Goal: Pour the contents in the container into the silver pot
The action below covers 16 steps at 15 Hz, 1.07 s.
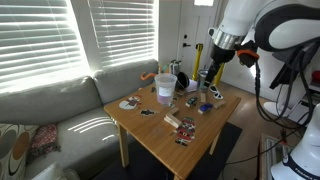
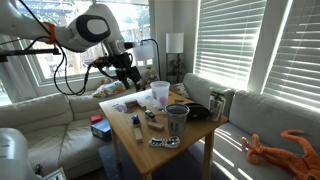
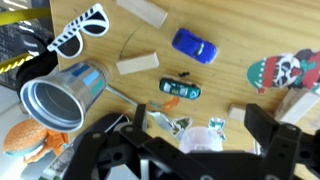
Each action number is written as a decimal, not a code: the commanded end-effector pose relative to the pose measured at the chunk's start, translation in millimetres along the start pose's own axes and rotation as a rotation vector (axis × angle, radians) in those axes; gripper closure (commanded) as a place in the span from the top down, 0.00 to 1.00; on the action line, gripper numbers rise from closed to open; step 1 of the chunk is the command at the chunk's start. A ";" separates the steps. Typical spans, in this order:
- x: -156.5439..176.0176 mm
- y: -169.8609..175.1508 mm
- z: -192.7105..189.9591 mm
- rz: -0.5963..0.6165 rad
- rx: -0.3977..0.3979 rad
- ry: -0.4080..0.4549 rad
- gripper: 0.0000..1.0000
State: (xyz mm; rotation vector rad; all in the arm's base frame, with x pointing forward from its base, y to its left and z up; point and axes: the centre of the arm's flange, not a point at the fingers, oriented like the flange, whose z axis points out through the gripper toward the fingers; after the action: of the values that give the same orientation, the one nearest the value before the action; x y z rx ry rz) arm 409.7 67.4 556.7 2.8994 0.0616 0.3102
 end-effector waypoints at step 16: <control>200.0 -75.8 51.8 -0.088 0.160 -0.047 0.75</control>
State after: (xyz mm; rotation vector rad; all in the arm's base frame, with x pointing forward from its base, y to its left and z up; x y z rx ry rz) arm 594.3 137.9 534.9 3.0119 0.2136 0.2950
